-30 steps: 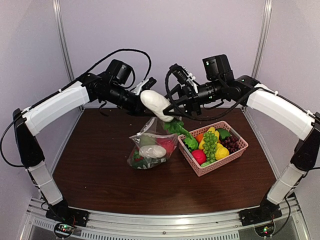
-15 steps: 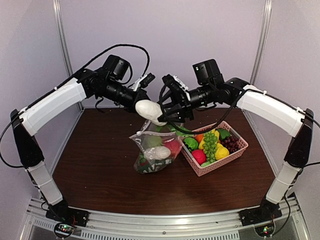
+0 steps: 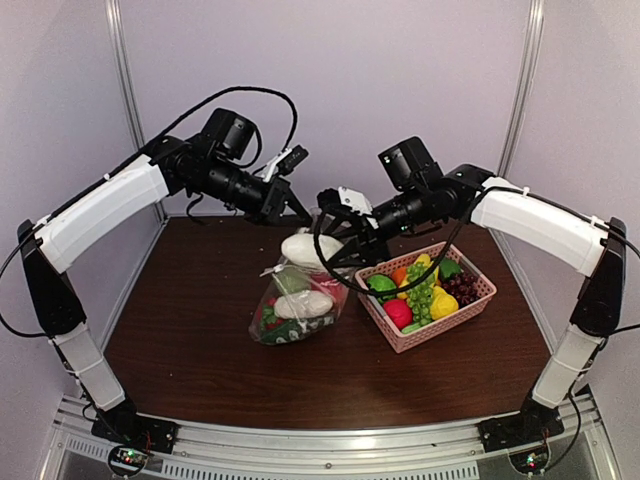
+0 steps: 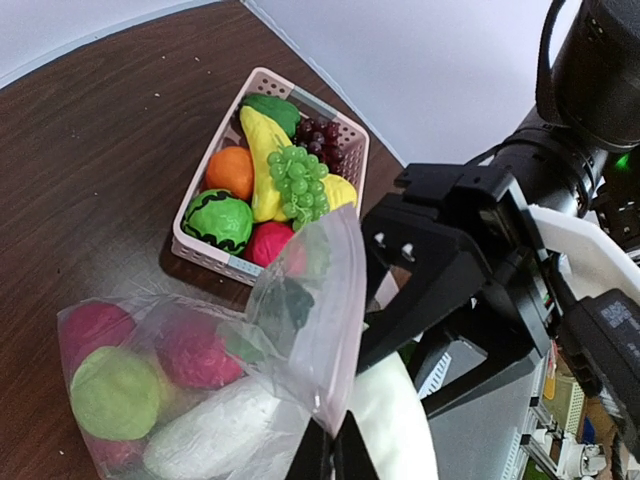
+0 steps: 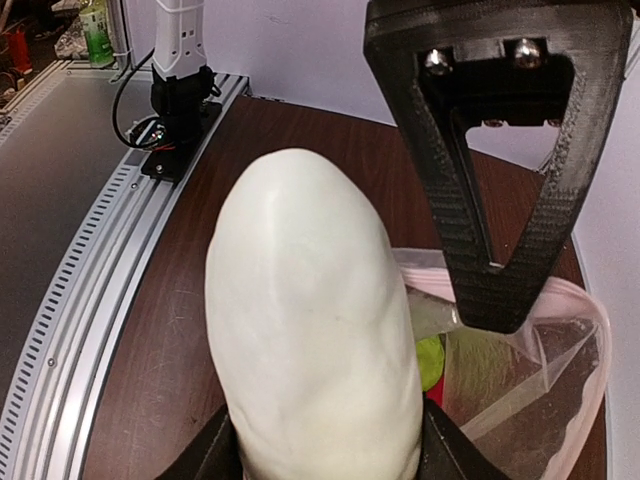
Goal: Place the food in the zip-top bag and seal the zipper
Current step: Place the fake vegetable in the zipper food storage bag.
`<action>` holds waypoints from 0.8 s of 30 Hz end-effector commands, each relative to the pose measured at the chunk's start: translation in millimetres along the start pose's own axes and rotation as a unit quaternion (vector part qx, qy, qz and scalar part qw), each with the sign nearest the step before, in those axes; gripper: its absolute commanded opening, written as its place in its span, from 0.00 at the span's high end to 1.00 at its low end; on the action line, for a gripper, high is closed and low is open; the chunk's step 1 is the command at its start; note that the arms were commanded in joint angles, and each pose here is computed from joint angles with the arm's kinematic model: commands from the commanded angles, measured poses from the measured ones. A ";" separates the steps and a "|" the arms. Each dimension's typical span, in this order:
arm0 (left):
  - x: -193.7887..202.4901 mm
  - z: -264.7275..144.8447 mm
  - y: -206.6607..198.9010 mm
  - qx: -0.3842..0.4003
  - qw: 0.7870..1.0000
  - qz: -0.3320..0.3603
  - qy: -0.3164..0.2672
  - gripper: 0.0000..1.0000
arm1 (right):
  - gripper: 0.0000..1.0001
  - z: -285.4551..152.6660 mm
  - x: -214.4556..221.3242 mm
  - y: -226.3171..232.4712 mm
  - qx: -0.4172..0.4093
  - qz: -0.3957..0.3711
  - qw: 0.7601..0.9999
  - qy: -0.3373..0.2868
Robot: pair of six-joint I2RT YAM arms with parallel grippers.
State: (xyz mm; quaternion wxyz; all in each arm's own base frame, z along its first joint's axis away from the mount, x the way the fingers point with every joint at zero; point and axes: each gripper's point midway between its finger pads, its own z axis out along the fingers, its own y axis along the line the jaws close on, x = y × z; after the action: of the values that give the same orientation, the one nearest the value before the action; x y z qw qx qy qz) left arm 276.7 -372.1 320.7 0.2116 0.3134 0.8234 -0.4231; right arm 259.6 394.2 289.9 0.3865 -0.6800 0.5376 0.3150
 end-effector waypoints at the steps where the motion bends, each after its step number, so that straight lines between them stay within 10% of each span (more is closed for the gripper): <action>1: -13.4 -18.0 -18.8 0.021 0.999 0.033 -0.030 1.00 | 0.57 -12.2 12.3 -28.4 0.088 0.030 0.994 0.056; 11: -10.2 -12.3 -7.0 0.001 0.999 0.019 -0.026 1.00 | 0.20 -48.2 -24.3 -44.4 0.169 0.075 0.983 0.012; 22: -15.1 -3.4 21.0 -0.041 0.999 -0.020 -0.018 1.00 | 0.15 -59.0 -47.0 -5.4 0.124 0.056 0.991 -0.014; 24: -17.4 -2.6 18.5 -0.034 0.999 -0.020 -0.020 1.00 | 0.28 -45.6 -39.1 3.6 0.114 0.031 0.993 0.017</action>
State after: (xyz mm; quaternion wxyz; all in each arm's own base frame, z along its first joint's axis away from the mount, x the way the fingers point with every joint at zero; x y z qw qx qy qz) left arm 291.5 -361.3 309.4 0.2134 0.2869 0.8480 -0.3913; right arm 261.5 360.1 379.0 0.4844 -0.5794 0.5979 0.2687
